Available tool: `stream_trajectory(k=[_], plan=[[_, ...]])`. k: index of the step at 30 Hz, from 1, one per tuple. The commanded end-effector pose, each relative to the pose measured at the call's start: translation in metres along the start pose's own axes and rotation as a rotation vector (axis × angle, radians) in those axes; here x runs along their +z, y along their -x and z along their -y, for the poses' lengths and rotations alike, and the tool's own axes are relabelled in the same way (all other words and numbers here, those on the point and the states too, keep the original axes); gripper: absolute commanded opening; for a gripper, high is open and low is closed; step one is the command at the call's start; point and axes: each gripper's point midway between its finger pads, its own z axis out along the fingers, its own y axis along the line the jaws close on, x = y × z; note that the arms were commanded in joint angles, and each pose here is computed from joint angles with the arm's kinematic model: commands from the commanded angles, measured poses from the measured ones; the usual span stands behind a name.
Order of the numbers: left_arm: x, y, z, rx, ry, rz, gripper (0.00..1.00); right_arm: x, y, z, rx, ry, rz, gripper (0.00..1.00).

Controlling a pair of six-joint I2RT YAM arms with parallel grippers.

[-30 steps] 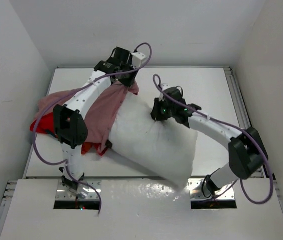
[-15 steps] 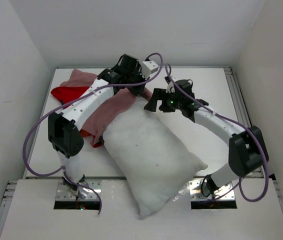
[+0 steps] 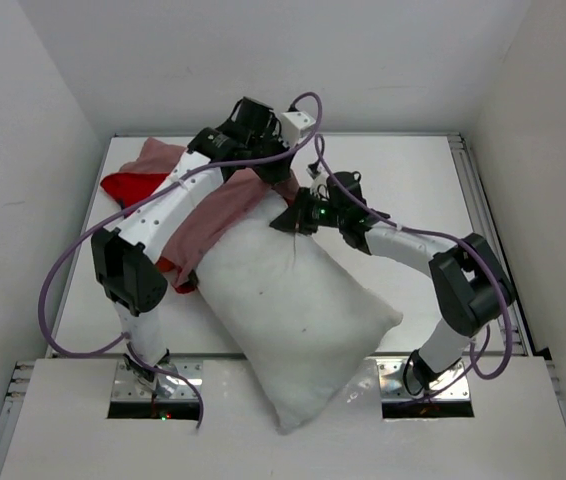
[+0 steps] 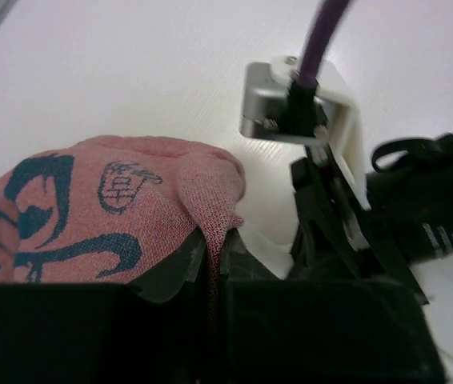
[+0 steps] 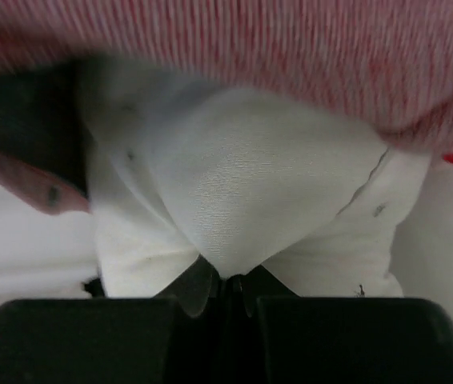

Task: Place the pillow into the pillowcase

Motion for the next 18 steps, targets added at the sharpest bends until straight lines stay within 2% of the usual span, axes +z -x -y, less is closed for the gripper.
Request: stream_trajectory(k=[1, 2, 5, 6, 9, 15, 18], plan=[[-0.057, 0.081, 0.04, 0.129, -0.136, 0.253, 0.0, -0.045, 0.113, -0.13, -0.117, 0.363, 0.369, 0.0], [-0.067, 0.086, 0.056, 0.145, -0.22, 0.278, 0.0, -0.064, 0.138, -0.138, -0.104, 0.363, 0.478, 0.0], [-0.094, 0.101, 0.085, 0.212, -0.346, 0.335, 0.0, -0.1, 0.177, -0.157, -0.085, 0.396, 0.663, 0.0], [-0.097, 0.102, 0.089, 0.245, -0.355, 0.34, 0.0, -0.112, 0.191, -0.16, -0.08, 0.4, 0.733, 0.0], [-0.095, 0.098, 0.096, 0.273, -0.364, 0.327, 0.0, -0.132, 0.212, -0.173, -0.058, 0.43, 0.833, 0.0], [-0.057, 0.061, 0.098, 0.293, -0.358, 0.214, 0.0, -0.138, 0.215, -0.165, 0.06, 0.462, 0.887, 0.0], [-0.036, 0.048, 0.094, 0.294, -0.327, 0.176, 0.0, -0.116, 0.203, -0.138, 0.107, 0.37, 0.854, 0.0]])
